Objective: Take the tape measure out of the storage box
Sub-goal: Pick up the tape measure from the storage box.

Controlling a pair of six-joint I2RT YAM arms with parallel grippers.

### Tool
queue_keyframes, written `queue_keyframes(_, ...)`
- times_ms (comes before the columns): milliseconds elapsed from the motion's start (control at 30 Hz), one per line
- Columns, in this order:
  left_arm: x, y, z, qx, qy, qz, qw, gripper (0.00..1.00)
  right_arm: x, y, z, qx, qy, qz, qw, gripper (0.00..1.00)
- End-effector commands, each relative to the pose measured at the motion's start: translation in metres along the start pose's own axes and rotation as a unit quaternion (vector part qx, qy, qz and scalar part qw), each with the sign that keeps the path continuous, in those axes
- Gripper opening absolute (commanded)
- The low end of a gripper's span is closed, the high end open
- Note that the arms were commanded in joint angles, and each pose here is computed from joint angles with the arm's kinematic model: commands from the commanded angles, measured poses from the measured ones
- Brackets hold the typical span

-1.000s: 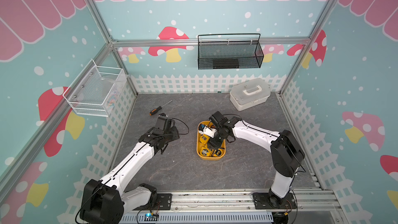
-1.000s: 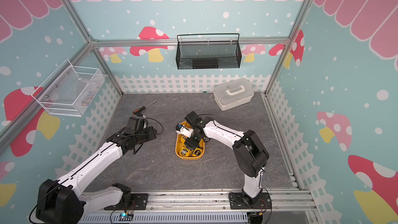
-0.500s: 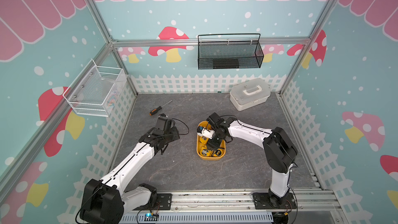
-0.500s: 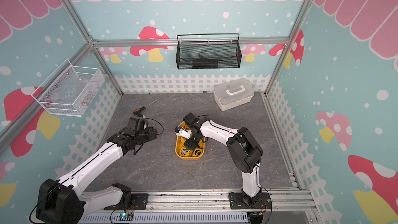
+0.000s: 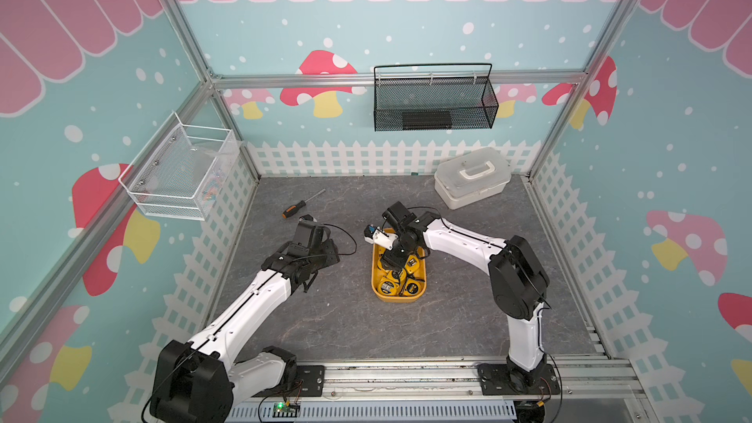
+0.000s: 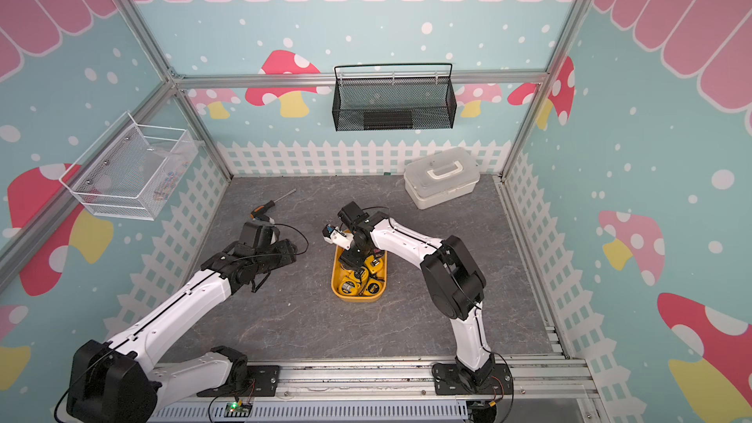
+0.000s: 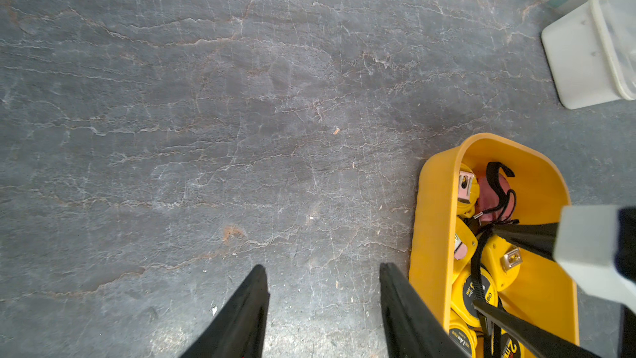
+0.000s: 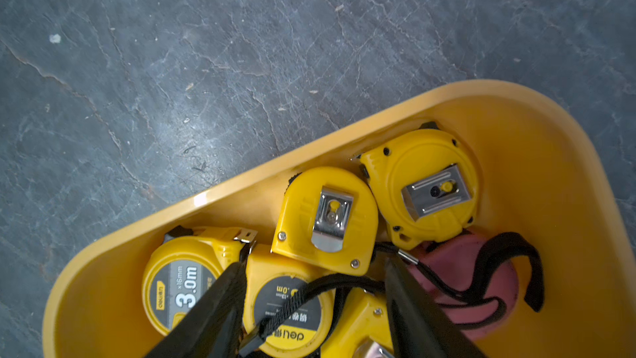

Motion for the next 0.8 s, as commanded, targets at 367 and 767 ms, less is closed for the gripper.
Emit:
queue_keyframes(367, 0.009, 0.007, 0.003, 0.009, -0.014, -0.002, 1.000, 0.55, -0.023, 0.003, 0.005, -0.029, 0.030, -0.016, 0.999, 0.73)
queue_keyframes(767, 0.010, 0.009, 0.006, 0.012, -0.014, 0.000, 1.000, 0.55, -0.037, 0.004, 0.009, -0.043, 0.046, -0.021, 0.998, 0.75)
Point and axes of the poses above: each gripper's point midway between its finger pads, its own x axis back along the fingers, its own y axis along the line the jaws close on, z = x × y, the point moved 8 cm from there along x, back along the fingers, and after that the axes turned 3 degrees about -x, right-handed, at the moved point
